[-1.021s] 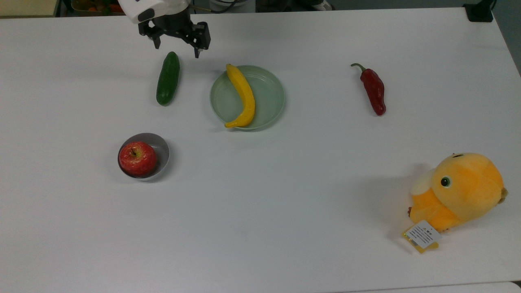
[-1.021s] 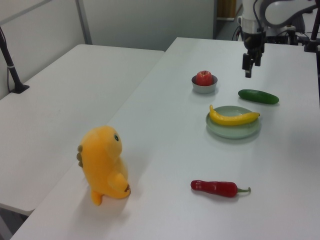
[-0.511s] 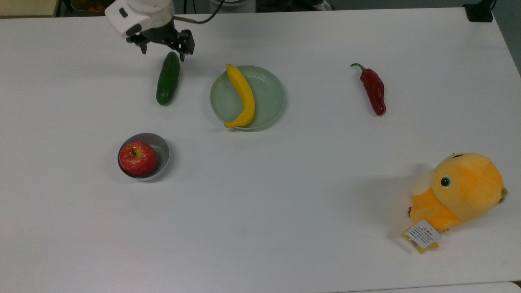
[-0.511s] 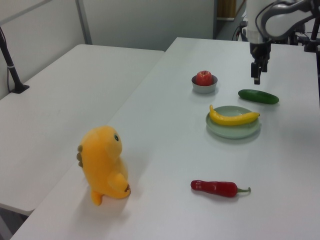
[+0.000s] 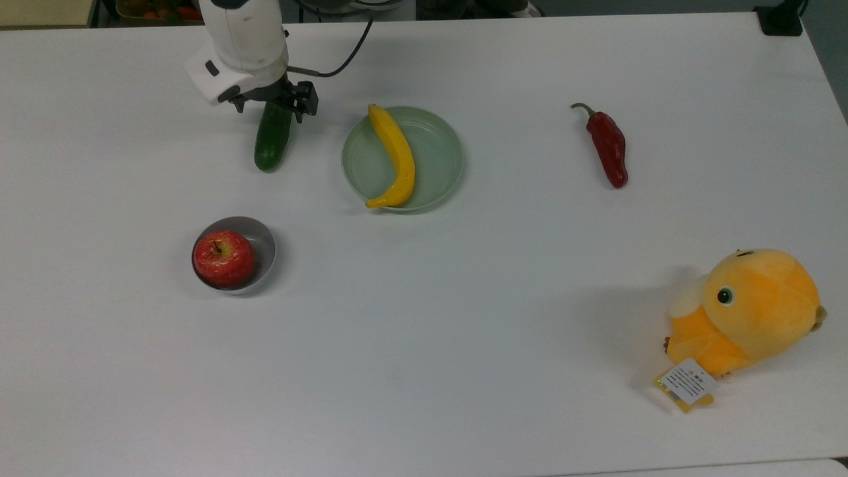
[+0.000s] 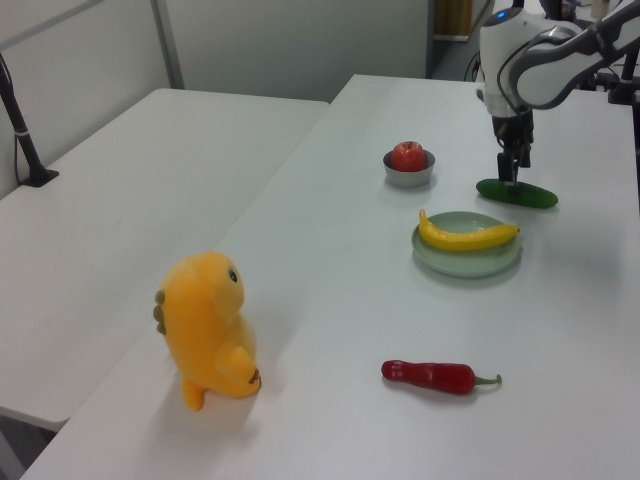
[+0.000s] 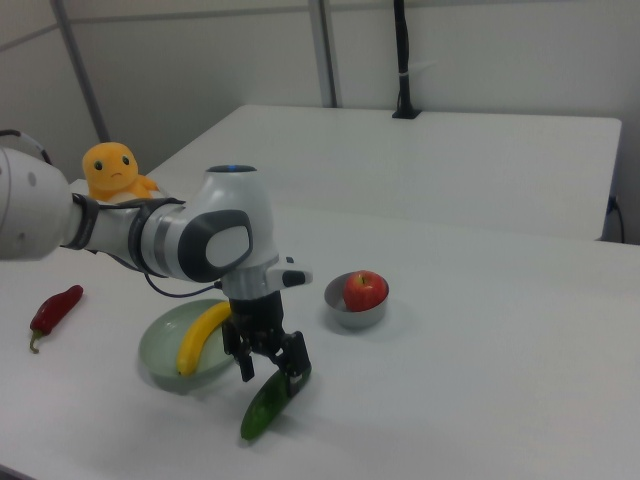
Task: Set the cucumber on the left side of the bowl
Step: 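Close the gripper on the green cucumber and lift it, then carry the cucumber toward the apple bowl and lower it beside the bowl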
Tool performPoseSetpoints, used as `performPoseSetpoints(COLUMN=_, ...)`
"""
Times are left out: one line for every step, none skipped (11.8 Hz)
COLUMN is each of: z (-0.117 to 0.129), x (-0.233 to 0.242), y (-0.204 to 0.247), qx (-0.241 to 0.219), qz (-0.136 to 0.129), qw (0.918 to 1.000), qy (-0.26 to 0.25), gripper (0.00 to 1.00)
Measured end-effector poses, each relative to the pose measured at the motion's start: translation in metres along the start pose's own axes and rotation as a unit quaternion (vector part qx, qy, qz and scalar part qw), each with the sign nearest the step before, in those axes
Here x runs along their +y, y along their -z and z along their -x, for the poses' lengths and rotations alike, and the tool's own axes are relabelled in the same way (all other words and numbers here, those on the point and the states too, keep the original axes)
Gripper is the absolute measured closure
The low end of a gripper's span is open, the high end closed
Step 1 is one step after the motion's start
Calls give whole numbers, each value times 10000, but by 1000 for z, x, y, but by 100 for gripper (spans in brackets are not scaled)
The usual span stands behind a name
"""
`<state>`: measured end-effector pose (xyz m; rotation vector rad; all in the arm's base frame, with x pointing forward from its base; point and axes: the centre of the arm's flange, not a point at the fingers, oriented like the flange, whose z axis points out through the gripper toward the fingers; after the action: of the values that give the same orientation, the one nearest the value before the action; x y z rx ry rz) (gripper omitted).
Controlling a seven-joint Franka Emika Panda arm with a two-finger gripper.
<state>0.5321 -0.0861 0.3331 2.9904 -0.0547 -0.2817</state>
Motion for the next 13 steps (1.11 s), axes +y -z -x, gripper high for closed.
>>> performPoseSetpoints(z=-2, x=-1, y=-9, qx=-88, qz=2, qw=10000, qy=16, gripper=0)
performPoseSetpoints(z=-3, x=-3, y=-16, qx=-148, qz=2, qw=9999, qy=27, gripper=0)
performPoseSetpoints(z=-4, x=-3, y=-20, qx=-191, qz=3, qw=9998, qy=37, gripper=3)
performPoseSetpoints(z=-5, x=-4, y=-22, qx=-162, qz=3, qw=9999, qy=41, gripper=19)
performPoseSetpoints(z=-8, x=-4, y=-20, qx=-37, qz=4, qw=10000, qy=42, gripper=37)
performPoseSetpoints(z=-10, x=-4, y=-18, qx=44, qz=6, qw=10000, qy=41, gripper=51)
performPoseSetpoints(z=-10, x=-4, y=-17, qx=66, qz=7, qw=10000, qy=41, gripper=52)
performPoseSetpoints(z=-11, x=-3, y=-17, qx=78, qz=7, qw=10000, qy=40, gripper=52)
performPoseSetpoints(z=-11, x=-3, y=-16, qx=101, qz=8, qw=9999, qy=38, gripper=52)
performPoseSetpoints(z=-14, x=-3, y=-11, qx=197, qz=13, qw=9998, qy=32, gripper=52)
performPoseSetpoints(z=-20, x=-1, y=-1, qx=375, qz=22, qw=9993, qy=20, gripper=52)
performPoseSetpoints(z=-27, x=1, y=13, qx=616, qz=35, qw=9981, qy=3, gripper=52)
performPoseSetpoints(z=-36, x=2, y=27, qx=956, qz=47, qw=9954, qy=-3, gripper=52)
